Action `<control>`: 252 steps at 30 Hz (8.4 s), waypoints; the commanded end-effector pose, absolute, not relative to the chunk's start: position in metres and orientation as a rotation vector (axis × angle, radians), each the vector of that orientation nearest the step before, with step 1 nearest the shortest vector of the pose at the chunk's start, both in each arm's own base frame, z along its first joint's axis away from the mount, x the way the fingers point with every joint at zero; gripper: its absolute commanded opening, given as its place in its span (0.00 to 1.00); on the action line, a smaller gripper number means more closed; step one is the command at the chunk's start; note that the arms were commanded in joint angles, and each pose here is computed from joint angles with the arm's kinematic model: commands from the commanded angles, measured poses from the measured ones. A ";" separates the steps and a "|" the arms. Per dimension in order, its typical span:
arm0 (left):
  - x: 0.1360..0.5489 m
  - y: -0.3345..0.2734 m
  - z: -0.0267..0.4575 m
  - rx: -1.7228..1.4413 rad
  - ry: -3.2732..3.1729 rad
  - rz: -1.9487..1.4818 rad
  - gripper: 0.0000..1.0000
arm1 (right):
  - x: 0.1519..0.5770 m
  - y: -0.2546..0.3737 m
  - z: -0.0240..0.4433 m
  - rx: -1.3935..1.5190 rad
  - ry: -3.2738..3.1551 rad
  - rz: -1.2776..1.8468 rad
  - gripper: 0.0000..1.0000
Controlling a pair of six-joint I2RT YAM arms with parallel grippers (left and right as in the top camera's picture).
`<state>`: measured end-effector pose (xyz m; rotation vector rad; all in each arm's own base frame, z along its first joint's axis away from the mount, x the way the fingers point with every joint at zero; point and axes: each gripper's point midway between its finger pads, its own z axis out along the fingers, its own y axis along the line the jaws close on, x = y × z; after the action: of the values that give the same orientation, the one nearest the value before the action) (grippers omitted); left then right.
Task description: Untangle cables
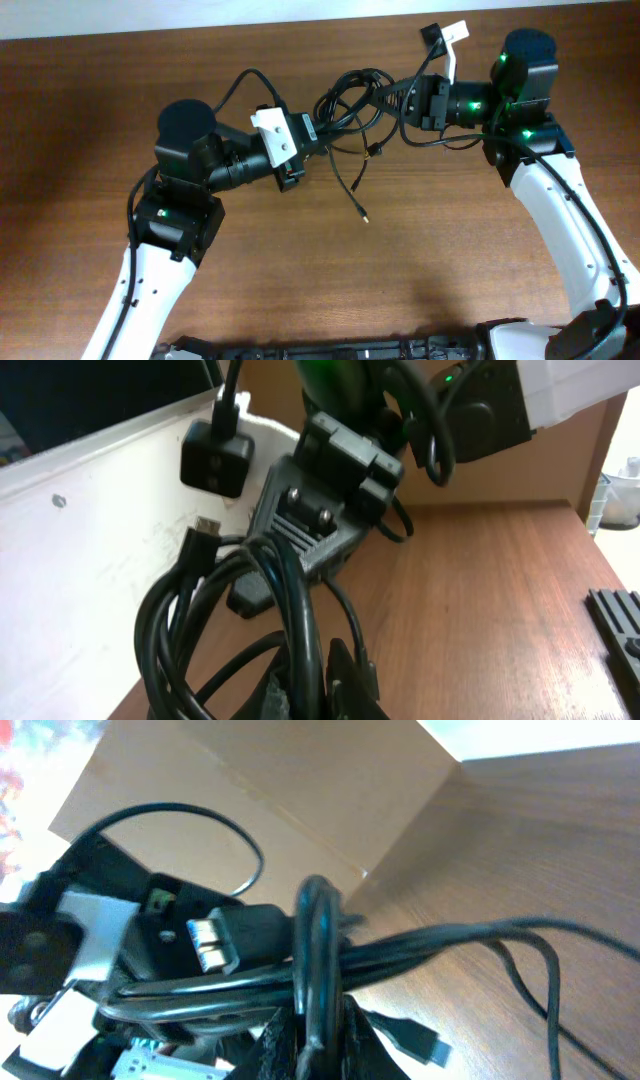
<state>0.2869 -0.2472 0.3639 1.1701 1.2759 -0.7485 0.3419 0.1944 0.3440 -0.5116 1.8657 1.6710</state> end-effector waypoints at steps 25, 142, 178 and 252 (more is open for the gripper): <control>0.280 -0.245 0.311 1.547 1.069 -0.432 0.00 | 0.317 0.200 0.362 -0.691 1.785 1.739 0.54; 0.355 -0.180 0.281 1.063 1.737 -0.095 0.00 | 0.297 0.209 0.222 -0.211 2.511 1.559 0.75; 0.290 -0.248 0.307 1.629 0.927 -0.265 0.05 | 0.358 0.233 0.254 0.017 2.329 1.473 0.04; 0.336 -0.164 0.305 0.378 2.007 -0.676 0.99 | 0.233 0.190 0.088 0.180 2.847 1.499 0.73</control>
<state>0.3367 -0.1663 0.2922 0.3882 2.0359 -0.6833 0.2390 0.1730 0.0831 0.2144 2.8484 1.4343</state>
